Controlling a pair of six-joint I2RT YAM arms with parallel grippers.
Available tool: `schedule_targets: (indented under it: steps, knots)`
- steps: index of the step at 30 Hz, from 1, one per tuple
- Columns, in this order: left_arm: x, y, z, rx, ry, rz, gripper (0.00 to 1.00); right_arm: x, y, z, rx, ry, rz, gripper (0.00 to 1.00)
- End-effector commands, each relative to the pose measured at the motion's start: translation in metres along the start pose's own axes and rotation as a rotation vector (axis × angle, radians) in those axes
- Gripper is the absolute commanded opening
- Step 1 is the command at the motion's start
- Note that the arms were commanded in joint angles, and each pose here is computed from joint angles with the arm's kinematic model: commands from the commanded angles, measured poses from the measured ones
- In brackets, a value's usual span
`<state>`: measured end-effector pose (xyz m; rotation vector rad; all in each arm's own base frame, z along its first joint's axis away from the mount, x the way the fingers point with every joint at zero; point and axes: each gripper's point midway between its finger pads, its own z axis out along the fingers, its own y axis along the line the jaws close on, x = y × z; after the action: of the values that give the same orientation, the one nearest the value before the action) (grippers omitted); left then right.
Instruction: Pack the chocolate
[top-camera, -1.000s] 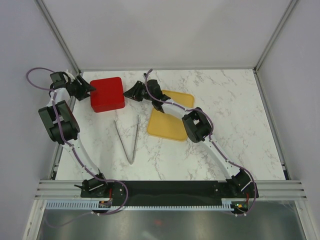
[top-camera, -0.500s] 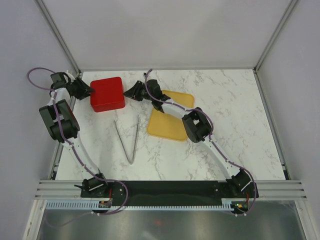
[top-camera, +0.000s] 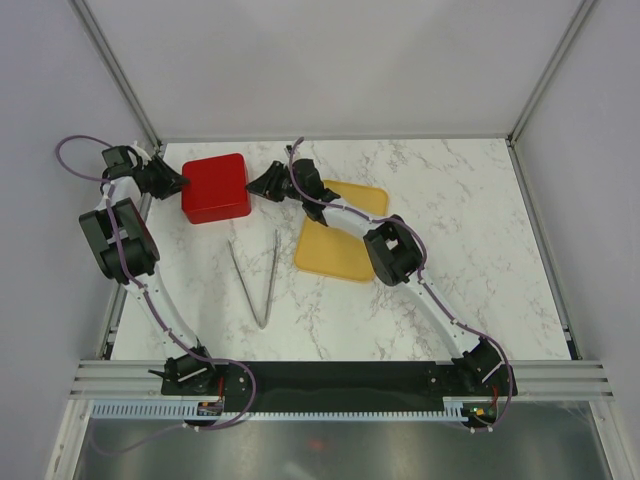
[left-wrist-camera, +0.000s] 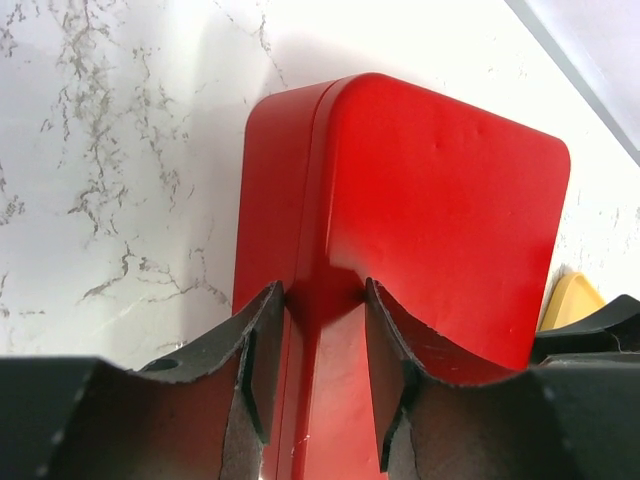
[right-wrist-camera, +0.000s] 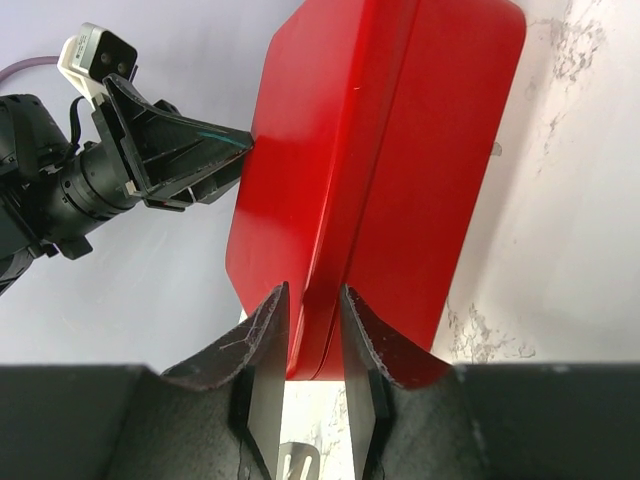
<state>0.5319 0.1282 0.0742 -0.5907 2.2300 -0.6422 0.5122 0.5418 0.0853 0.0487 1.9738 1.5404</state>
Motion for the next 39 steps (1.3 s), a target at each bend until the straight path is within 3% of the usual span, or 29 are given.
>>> schedule_targets:
  steps: [1, 8, 20, 26, 31, 39]
  knots:
    - [0.020, 0.006, 0.013, 0.015, 0.060, -0.021, 0.43, -0.001, 0.014, 0.004, -0.040, -0.015, -0.044, 0.34]
    - [0.030, -0.002, 0.017, 0.030, 0.086, -0.009, 0.42, 0.005, -0.001, -0.002, 0.026, 0.005, -0.060, 0.30]
    - [0.047, 0.005, 0.027, -0.002, 0.147, -0.051, 0.38, 0.037, -0.068, -0.015, 0.325, 0.062, -0.041, 0.20]
    - [0.048, 0.011, 0.024, -0.048, 0.157, -0.046, 0.35, 0.073, -0.062, -0.019, 0.388, 0.118, -0.066, 0.18]
    - [0.033, 0.000, 0.018, -0.035, 0.128, -0.025, 0.40, 0.106, -0.046, -0.024, 0.399, 0.157, -0.072, 0.18]
    - [0.036, -0.015, 0.016, 0.026, 0.146, -0.002, 0.40, 0.098, -0.018, -0.035, 0.388, 0.117, -0.051, 0.18]
